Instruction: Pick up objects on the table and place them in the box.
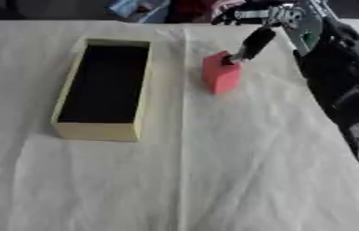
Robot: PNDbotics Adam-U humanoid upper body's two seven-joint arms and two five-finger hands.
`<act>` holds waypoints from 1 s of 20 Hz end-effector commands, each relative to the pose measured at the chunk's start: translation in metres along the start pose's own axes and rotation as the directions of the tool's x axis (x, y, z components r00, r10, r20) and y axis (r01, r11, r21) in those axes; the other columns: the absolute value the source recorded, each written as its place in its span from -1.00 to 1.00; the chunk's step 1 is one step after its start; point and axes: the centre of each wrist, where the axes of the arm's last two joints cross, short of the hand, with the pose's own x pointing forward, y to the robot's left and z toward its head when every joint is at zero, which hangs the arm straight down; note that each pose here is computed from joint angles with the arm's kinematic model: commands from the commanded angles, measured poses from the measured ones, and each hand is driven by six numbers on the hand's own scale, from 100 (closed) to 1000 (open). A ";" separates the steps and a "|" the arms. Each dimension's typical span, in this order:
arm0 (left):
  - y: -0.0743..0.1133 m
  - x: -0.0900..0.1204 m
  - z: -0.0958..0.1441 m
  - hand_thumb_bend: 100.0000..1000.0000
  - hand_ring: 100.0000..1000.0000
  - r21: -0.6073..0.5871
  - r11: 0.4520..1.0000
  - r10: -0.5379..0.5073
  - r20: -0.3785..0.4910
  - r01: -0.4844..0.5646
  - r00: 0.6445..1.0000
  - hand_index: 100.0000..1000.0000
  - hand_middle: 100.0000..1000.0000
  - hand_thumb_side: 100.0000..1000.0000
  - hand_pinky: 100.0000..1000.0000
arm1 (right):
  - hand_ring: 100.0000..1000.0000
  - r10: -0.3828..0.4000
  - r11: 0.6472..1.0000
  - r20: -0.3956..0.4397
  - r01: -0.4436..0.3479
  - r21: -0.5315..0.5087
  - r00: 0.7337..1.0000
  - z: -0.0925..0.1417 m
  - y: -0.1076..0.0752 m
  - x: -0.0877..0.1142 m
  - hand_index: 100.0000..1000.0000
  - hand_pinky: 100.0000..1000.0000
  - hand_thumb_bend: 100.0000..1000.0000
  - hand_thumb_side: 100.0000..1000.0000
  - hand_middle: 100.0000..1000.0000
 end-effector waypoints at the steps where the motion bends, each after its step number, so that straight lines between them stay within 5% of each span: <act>1: -0.002 0.006 -0.006 -0.83 0.02 -0.010 1.000 0.016 0.029 -0.016 0.999 0.24 -0.08 -1.00 0.04 | 0.95 0.176 0.955 0.175 -0.211 0.206 0.969 0.013 -0.016 -0.004 1.00 0.88 -0.37 -0.42 0.93; 8: -0.002 0.006 -0.006 -0.83 0.02 -0.009 1.000 0.015 0.031 -0.015 0.999 0.24 -0.08 -1.00 0.04 | 0.93 0.164 0.979 0.181 -0.182 0.090 0.970 0.029 -0.041 0.000 1.00 0.88 -0.44 -0.38 0.92; 9: -0.002 0.007 -0.007 -0.83 0.02 -0.009 1.000 0.015 0.032 -0.014 0.999 0.24 -0.08 -1.00 0.04 | 0.93 0.172 0.978 0.184 -0.189 0.084 0.968 0.032 -0.042 0.000 1.00 0.88 -0.32 -0.38 0.91; 11: -0.002 0.007 -0.007 -0.83 0.02 -0.010 1.000 0.014 0.033 -0.014 0.999 0.24 -0.08 -1.00 0.04 | 0.93 0.188 0.976 0.193 -0.205 0.073 0.963 0.036 -0.044 -0.001 1.00 0.88 -0.44 -0.38 0.92; 20: -0.003 0.007 -0.008 -0.83 0.02 -0.012 1.000 0.016 0.037 -0.016 0.999 0.23 -0.07 -1.00 0.04 | 0.96 0.260 0.945 0.229 -0.296 0.139 0.938 0.037 -0.030 -0.006 1.00 0.90 -0.30 -0.61 0.96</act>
